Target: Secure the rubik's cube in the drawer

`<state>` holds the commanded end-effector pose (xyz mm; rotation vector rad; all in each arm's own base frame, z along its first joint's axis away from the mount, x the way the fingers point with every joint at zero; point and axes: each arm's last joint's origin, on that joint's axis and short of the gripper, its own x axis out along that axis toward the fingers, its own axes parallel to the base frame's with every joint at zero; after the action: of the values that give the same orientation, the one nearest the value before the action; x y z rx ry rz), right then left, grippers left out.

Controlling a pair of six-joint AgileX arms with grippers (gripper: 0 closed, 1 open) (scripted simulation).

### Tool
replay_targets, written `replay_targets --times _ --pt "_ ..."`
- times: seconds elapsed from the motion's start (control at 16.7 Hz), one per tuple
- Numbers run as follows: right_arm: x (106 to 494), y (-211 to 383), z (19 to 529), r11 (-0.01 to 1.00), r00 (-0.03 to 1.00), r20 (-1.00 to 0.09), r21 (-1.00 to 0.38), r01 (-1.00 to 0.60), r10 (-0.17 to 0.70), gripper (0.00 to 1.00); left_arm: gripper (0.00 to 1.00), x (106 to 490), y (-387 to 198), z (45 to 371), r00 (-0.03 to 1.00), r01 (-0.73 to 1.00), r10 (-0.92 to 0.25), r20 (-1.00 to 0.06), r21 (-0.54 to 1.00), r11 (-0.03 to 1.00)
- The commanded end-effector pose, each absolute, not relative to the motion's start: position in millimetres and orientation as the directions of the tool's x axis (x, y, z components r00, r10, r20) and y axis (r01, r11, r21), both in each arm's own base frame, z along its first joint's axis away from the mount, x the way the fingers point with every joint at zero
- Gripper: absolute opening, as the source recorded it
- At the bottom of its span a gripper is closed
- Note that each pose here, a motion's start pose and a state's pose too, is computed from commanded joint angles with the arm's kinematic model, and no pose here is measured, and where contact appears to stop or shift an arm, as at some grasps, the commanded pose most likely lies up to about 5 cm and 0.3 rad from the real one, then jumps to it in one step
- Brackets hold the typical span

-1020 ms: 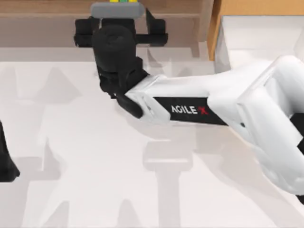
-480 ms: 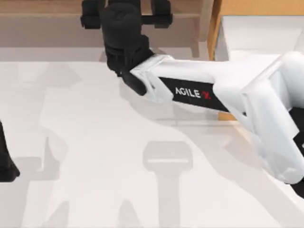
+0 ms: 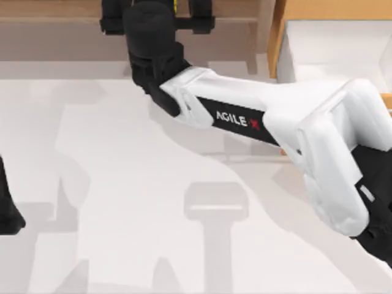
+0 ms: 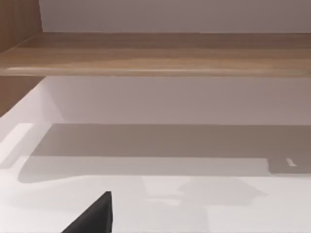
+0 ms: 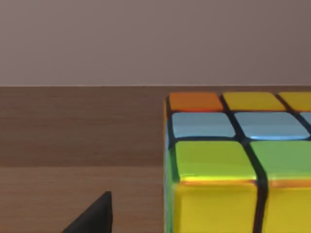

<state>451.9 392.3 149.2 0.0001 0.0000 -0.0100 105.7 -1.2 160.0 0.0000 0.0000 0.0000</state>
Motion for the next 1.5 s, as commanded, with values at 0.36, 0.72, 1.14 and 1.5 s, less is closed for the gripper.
replay_targets --times 0.36,0.72,1.14,1.5 --pt "451.9 392.3 149.2 1.0 1.0 0.0 0.0 0.01 -0.01 0.7 1.0 105.7 -1.2 160.0 1.0 0.0 0.0 0.0 0.0 1.0" --pt "451.9 392.3 149.2 1.0 1.0 0.0 0.0 0.01 -0.01 0.25 1.0 105.7 -1.2 160.0 1.0 0.0 0.0 0.0 0.0 1.0" --pt "451.9 392.3 149.2 1.0 1.0 0.0 0.0 0.01 -0.01 0.0 1.0 105.7 -1.2 160.0 1.0 0.0 0.0 0.0 0.0 1.0" --pt "451.2 392.7 151.4 1.0 1.0 0.004 0.004 0.008 -0.008 0.0 1.0 105.7 -1.2 160.0 1.0 0.0 0.0 0.0 0.0 1.0"
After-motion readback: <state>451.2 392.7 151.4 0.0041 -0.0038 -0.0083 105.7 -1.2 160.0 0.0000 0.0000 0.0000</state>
